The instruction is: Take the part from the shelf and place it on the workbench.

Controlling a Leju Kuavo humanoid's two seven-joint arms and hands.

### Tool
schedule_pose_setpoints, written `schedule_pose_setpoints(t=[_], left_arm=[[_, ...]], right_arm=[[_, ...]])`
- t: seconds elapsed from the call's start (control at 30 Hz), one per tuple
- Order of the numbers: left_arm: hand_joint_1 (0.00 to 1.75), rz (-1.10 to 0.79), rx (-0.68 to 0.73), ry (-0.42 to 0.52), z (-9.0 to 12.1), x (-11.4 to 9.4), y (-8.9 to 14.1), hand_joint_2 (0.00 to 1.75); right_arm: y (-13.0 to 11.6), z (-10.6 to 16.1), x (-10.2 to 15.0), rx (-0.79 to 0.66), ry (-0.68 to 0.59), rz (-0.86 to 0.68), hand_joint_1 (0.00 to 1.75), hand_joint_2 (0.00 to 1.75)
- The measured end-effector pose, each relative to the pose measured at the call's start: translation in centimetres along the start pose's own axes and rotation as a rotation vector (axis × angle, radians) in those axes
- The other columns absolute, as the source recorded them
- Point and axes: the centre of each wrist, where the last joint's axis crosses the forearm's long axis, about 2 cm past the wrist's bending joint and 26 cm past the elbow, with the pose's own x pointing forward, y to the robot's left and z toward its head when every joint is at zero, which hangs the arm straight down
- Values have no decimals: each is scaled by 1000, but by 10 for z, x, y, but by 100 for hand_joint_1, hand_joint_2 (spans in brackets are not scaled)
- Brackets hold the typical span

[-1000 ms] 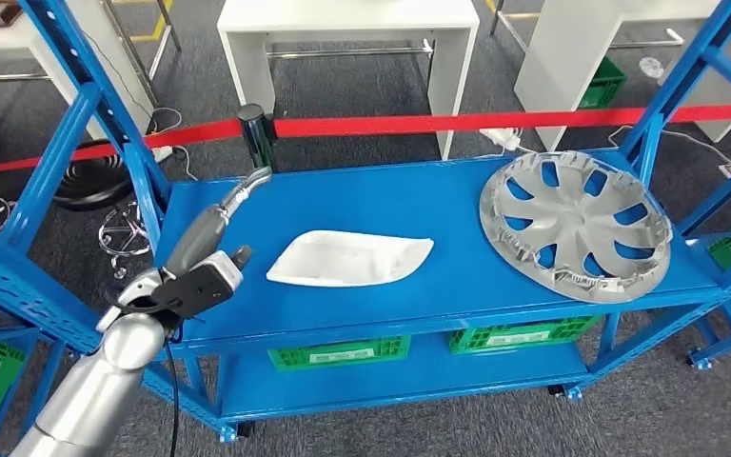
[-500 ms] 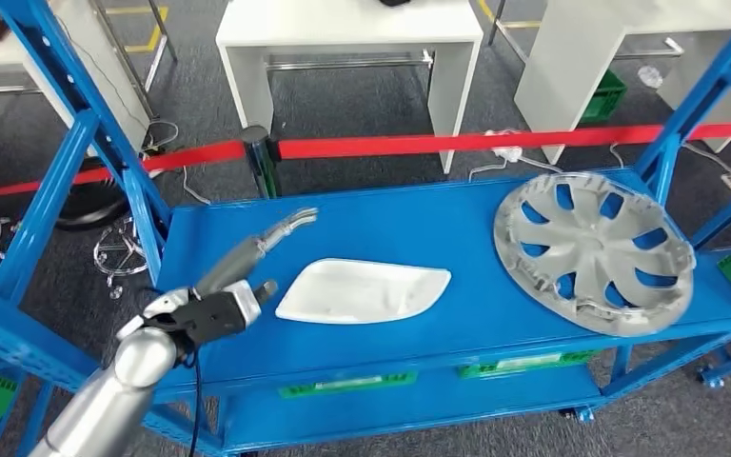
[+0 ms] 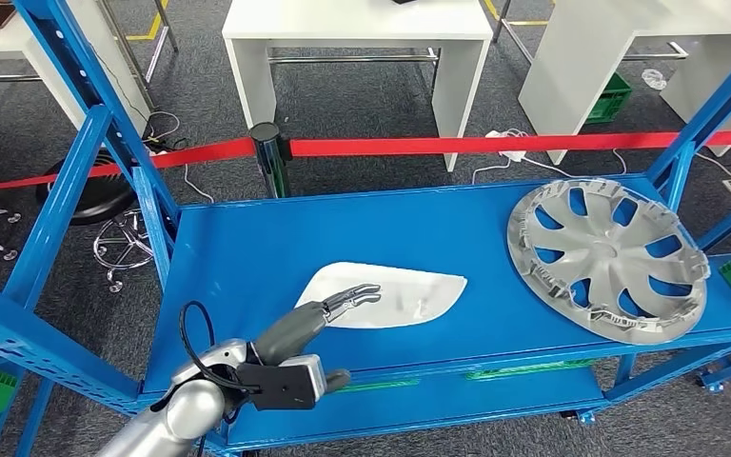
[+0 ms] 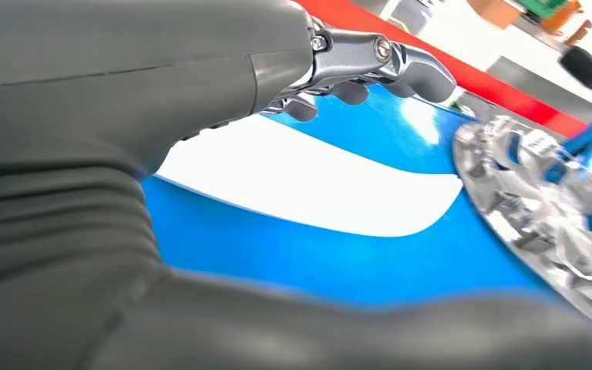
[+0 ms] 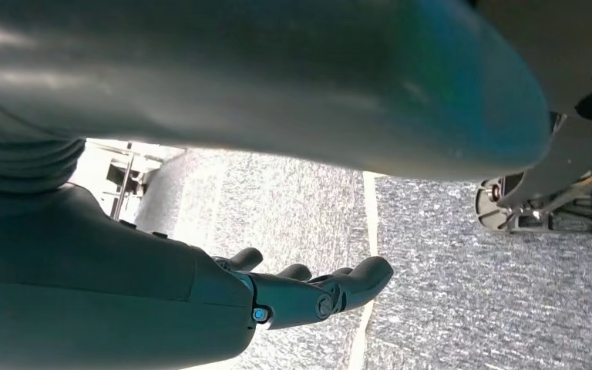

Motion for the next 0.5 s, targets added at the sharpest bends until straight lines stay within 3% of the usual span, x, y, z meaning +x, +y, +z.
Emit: schedule_pose_setpoints(t=[0.5], left_arm=[[0,-327,167,116,-10,-5,-19,175]], right_arm=[[0,0,-1,-3,9,-4,0,0]])
